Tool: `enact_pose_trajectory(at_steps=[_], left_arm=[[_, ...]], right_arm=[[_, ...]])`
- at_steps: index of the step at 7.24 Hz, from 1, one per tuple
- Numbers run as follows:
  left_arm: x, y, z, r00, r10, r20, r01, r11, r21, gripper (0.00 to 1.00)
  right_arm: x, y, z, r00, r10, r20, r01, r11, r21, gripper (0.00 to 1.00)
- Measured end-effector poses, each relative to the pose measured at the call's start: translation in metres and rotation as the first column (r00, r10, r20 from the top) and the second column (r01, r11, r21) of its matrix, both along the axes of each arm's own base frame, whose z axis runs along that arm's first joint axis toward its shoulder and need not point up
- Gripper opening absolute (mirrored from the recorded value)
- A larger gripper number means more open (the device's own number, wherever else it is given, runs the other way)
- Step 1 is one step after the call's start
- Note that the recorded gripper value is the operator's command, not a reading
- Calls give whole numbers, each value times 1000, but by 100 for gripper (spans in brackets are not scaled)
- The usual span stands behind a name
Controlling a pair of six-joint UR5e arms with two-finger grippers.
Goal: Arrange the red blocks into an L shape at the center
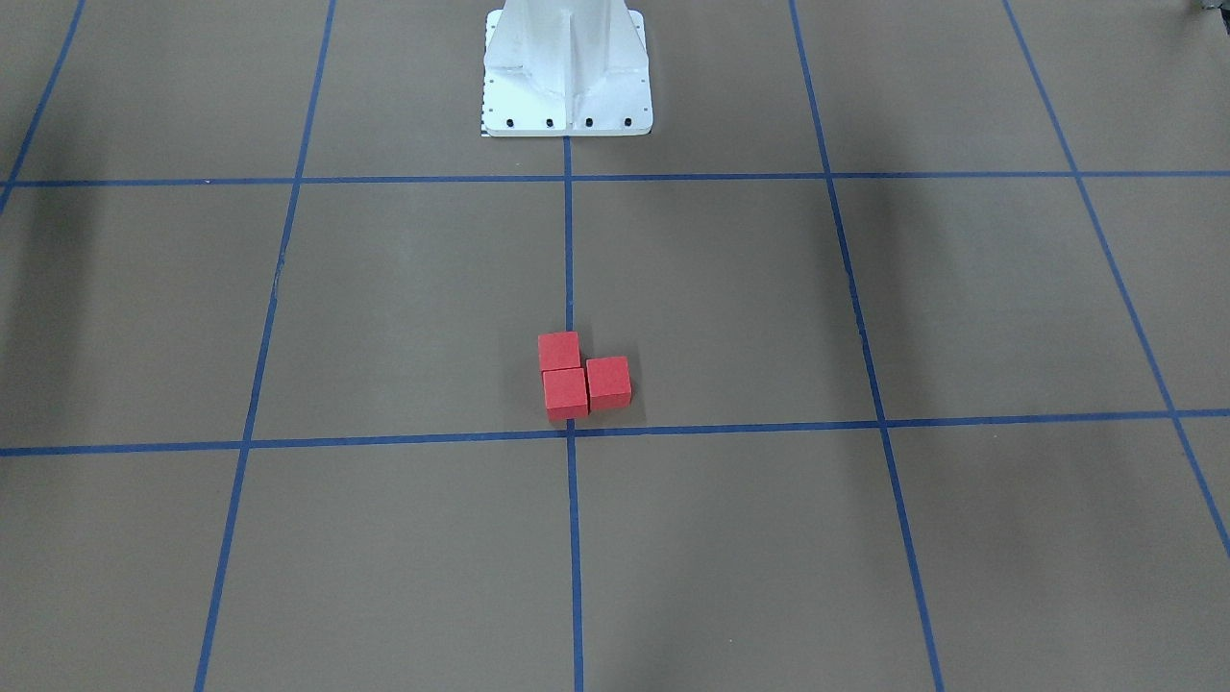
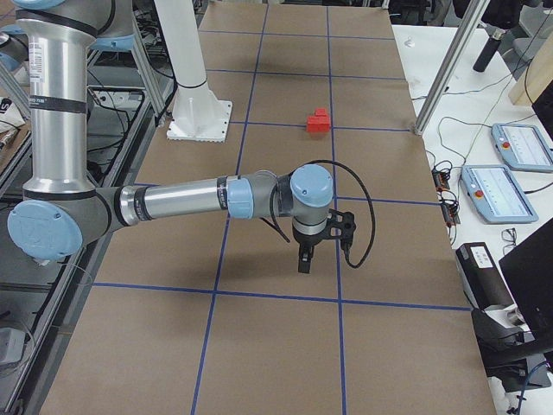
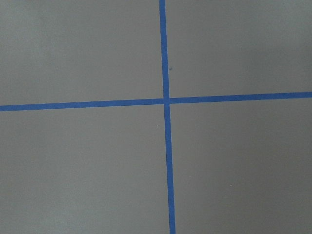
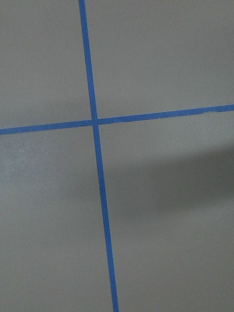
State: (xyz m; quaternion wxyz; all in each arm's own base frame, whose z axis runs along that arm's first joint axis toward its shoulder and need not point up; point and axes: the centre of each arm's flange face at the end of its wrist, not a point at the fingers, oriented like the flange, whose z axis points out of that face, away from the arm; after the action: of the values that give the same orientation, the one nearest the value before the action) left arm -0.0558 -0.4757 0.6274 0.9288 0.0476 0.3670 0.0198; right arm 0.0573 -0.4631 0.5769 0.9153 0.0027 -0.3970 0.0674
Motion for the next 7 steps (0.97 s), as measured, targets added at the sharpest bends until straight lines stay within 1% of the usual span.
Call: enact_pose_trajectory(at_steps=[4, 7], left_arm=[[0, 0, 2, 1000, -2, 0, 2, 1000, 14, 100], [0, -1, 1, 1000, -2, 0, 2, 1000, 16, 100]], right_arm=[[0, 4, 8, 1000, 0, -6, 0, 1000, -13, 99], [0, 6, 24, 1000, -9, -5, 8, 999, -31, 99]])
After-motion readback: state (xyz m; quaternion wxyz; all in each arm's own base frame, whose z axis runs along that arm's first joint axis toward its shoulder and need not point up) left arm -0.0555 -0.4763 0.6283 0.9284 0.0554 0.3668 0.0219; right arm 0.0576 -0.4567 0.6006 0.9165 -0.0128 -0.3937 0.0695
